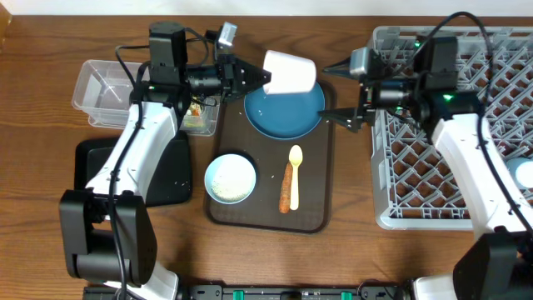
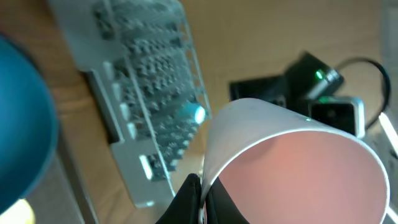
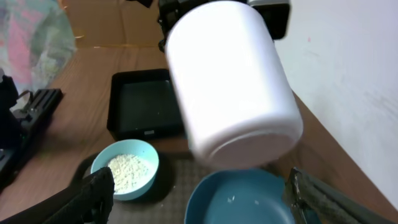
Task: Sort waste into correct bins and load items into the dishwasher rack
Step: 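Lift the pink cup and hand it to the right gripper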
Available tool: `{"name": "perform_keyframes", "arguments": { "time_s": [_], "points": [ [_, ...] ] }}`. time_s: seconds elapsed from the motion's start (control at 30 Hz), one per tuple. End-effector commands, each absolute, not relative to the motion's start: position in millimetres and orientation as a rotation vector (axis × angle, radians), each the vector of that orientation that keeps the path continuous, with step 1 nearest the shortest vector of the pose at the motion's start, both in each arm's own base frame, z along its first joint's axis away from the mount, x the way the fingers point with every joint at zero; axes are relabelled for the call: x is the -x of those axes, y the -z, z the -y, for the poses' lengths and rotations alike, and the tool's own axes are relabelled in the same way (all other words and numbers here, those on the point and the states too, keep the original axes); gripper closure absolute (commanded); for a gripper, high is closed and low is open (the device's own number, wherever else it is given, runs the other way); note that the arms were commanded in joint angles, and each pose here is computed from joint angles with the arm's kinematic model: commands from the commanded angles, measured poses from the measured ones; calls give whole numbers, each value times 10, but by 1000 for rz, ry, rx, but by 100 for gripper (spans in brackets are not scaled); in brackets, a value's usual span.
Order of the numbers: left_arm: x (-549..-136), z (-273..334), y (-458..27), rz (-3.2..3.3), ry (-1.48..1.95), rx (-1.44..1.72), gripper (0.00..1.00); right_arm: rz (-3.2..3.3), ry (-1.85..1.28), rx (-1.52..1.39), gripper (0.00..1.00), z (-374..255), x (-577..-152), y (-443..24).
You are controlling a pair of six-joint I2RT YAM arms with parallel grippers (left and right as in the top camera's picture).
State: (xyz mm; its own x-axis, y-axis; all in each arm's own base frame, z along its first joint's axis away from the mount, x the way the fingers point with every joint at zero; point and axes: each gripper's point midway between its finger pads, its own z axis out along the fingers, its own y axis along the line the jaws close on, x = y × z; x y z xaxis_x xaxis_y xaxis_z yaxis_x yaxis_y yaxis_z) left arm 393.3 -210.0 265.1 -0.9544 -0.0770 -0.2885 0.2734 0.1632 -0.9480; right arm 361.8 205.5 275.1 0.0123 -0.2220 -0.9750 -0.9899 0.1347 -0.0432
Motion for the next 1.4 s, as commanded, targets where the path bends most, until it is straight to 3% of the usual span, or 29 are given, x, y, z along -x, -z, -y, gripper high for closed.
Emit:
{"name": "perform_keyframes", "arguments": {
  "time_s": [0.0,1.37],
  "points": [
    [-3768,2171,-2775,-2146,1965,-292,93,-1310,-980,1327,14,-2181,-3559,-2859],
    [-3717,2203,-2795,-2168,2016,-276,93,-1215,-912,1344,23,-2380,-3634,-3044]
  ]
}}
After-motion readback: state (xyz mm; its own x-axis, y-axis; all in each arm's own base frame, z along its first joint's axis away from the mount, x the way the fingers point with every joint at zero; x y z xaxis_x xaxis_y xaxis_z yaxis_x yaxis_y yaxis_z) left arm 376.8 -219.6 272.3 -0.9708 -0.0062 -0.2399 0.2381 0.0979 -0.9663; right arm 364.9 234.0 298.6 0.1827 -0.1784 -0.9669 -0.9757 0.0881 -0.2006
